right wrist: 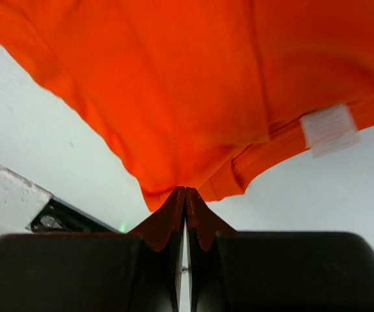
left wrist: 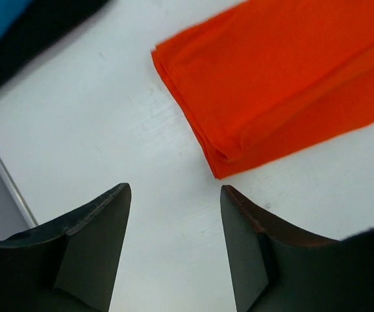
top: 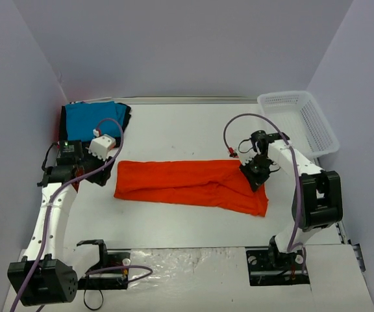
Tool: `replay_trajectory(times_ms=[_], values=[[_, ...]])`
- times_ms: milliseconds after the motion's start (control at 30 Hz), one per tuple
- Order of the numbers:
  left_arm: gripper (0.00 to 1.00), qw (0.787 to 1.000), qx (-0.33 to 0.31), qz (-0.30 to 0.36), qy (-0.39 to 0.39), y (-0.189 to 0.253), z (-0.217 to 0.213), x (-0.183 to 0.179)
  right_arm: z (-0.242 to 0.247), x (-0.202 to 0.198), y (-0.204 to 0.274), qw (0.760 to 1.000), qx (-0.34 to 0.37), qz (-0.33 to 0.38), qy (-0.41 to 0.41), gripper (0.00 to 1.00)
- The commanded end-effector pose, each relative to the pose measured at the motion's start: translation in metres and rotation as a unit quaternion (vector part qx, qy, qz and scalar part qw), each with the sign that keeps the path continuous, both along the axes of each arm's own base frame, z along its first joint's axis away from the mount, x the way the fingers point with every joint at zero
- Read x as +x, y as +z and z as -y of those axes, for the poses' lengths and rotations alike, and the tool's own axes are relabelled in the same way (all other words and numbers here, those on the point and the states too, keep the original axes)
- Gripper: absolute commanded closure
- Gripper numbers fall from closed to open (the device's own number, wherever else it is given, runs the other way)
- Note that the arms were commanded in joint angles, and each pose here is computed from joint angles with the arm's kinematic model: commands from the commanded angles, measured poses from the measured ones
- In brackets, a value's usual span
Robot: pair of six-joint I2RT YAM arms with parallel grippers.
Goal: Fold and stack the t-shirts
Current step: Rotate the tshirt 90 degrees
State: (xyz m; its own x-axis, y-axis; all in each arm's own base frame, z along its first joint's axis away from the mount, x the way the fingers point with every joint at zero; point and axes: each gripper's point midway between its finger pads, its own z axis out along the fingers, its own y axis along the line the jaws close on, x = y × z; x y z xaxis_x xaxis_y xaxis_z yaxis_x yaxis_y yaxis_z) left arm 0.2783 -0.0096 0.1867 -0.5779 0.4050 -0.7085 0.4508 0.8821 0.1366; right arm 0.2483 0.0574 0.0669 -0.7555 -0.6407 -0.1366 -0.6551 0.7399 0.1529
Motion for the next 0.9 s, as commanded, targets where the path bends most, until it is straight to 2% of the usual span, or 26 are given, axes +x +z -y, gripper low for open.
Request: replay_trajectory(times_ms=[0, 167, 367, 600, 700, 833, 867], values=[[0.43, 1.000, 0.015, -0.022, 0.004, -0.015, -0.006, -0.016, 0.018, -0.028, 0.004, 0.999, -0.032, -0.021, 0.022, 1.00], [0.43, 0.999, 0.038, -0.020, 0.020, -0.013, -0.015, -0.022, 0.028, -0.040, -0.018, 0.996, -0.056, -0.057, 0.035, 1.00], [0.42, 0.997, 0.062, 0.005, 0.039, -0.001, -0.025, -0.022, 0.022, -0.008, -0.048, 0.995, -0.056, -0.080, 0.031, 1.00], [0.38, 0.992, 0.091, 0.042, 0.075, 0.022, -0.041, -0.013, 0.012, 0.066, -0.070, 0.996, -0.056, -0.067, 0.021, 1.00], [0.37, 0.990, 0.098, 0.061, 0.084, 0.034, -0.046, -0.005, 0.010, 0.119, -0.075, 0.998, -0.061, -0.032, 0.011, 1.00], [0.37, 0.988, 0.103, 0.063, 0.100, 0.038, -0.052, 0.006, 0.004, 0.165, -0.091, 0.998, -0.057, -0.013, 0.007, 1.00], [0.37, 0.988, 0.105, 0.055, 0.103, 0.034, -0.053, 0.010, -0.004, 0.199, -0.076, 0.998, -0.047, 0.029, 0.004, 1.00]])
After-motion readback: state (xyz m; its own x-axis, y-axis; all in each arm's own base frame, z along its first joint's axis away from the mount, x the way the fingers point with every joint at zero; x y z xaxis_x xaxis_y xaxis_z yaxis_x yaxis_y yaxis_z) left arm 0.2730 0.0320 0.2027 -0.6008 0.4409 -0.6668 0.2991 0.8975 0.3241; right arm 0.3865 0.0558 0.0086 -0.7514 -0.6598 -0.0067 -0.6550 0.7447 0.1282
